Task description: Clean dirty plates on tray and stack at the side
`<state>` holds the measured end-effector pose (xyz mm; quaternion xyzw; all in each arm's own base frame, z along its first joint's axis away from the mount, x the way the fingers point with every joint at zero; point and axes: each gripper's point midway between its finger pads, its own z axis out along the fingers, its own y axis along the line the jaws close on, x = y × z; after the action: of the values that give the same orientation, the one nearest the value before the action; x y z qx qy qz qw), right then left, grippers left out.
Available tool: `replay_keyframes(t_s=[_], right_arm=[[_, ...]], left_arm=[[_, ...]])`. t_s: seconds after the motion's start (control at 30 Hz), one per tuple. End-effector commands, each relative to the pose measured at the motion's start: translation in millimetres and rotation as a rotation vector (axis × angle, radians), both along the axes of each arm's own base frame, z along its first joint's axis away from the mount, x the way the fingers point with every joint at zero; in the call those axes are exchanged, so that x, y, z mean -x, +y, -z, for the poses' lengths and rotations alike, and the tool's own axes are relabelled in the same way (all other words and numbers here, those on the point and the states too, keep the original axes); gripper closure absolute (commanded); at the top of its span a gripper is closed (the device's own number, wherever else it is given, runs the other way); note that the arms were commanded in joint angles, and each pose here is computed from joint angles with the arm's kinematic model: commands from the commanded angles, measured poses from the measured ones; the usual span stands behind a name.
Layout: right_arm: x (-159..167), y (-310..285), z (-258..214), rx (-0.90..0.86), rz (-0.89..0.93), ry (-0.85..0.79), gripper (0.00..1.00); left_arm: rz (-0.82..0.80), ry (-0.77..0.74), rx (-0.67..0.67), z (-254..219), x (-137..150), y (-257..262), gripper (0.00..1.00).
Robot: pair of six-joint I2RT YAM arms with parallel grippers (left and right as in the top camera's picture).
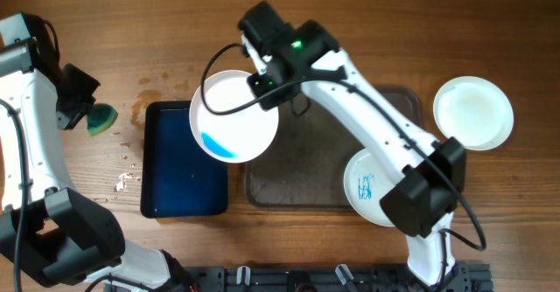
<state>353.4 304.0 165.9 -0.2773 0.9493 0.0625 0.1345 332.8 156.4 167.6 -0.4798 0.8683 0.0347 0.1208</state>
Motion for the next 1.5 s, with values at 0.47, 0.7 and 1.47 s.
replay_keyframes(t_s=[0.47, 0.7, 1.47], right_arm=[[10, 29, -29, 0.333, -0.088, -0.408, 0.96], [21, 58, -35, 0.28, -0.131, -0.459, 0.96], [21, 133, -117, 0.183, -0.091, -0.941, 0.95]], left_arm=[[0.013, -0.039, -0.008, -6, -10, 3, 0.96], [0.029, -0.04, -0.012, -7, -11, 3, 0.96], [0.034, -0.045, -0.016, -7, -12, 4, 0.96]])
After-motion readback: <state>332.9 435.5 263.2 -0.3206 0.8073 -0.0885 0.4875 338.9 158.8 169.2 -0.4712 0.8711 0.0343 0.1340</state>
